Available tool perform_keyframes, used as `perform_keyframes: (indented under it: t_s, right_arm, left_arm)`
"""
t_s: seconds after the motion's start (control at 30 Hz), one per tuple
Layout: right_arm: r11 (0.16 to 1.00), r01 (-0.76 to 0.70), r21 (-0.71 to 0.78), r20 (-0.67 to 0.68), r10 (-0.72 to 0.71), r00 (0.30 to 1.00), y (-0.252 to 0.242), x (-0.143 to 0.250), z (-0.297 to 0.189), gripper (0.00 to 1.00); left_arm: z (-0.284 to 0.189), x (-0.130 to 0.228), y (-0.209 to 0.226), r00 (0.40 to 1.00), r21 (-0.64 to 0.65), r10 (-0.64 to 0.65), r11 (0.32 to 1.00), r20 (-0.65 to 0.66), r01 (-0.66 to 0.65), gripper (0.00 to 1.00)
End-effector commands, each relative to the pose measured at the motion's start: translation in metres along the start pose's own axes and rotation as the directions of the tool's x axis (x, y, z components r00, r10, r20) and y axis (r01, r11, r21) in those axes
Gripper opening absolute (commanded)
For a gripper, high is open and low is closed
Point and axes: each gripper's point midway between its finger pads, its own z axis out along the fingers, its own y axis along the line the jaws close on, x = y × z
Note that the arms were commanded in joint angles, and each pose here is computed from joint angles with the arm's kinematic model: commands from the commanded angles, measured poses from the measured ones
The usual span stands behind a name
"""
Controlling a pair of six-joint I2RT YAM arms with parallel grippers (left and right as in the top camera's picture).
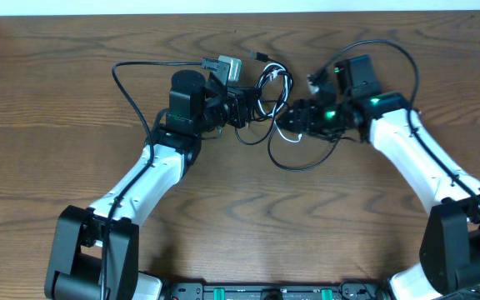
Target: Untangle cables
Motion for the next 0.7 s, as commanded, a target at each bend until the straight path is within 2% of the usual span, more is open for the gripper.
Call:
perform_keyframes:
  t_s: [0.0,0.2,0.23,0.3,0.37,0.47,0.67]
  right_arm:
    - [0.985,-0.128,0.113,0.026,0.126,0.992,-0.006,0.005,0.02,0.67]
    - [0.987,-0.105,0.125,0.013,0.104,0.994,0.001,0.011,0.051,0.61]
    - [0.982,-0.121,0.145,0.019,0.119,0.993,-0.003,0.012,0.055,0.55]
    - [0.973,-0.123,0.197,0.035,0.118,0.992,-0.011,0.013,0.057,0.5]
    - [0.955,-0.133,0.266,0.056,0.123,0.991,-0.024,0.014,0.054,0.5]
    - [0.879,-0.166,0.447,0.112,0.129,0.985,-0.062,0.015,0.038,0.5]
    - [0.709,-0.24,0.663,0.186,0.154,0.97,-0.121,0.016,-0.004,0.52]
  left_arm:
    - [-0.001,-0.008,0.004,0.996,-0.018,-0.082,0.996,0.027,0.083,0.07]
    - [-0.001,-0.009,0.007,0.976,-0.034,-0.213,0.976,0.042,0.214,0.07]
    - [-0.001,-0.009,0.007,0.973,-0.033,-0.228,0.973,0.042,0.23,0.07]
    - [-0.001,-0.01,0.008,0.972,-0.037,-0.229,0.972,0.046,0.231,0.08]
    - [-0.002,-0.012,0.011,0.972,-0.053,-0.226,0.972,0.062,0.229,0.07]
    - [-0.006,-0.025,0.021,0.97,-0.099,-0.21,0.97,0.125,0.223,0.07]
    - [-0.041,-0.061,0.051,0.949,-0.149,-0.193,0.961,0.249,0.235,0.08]
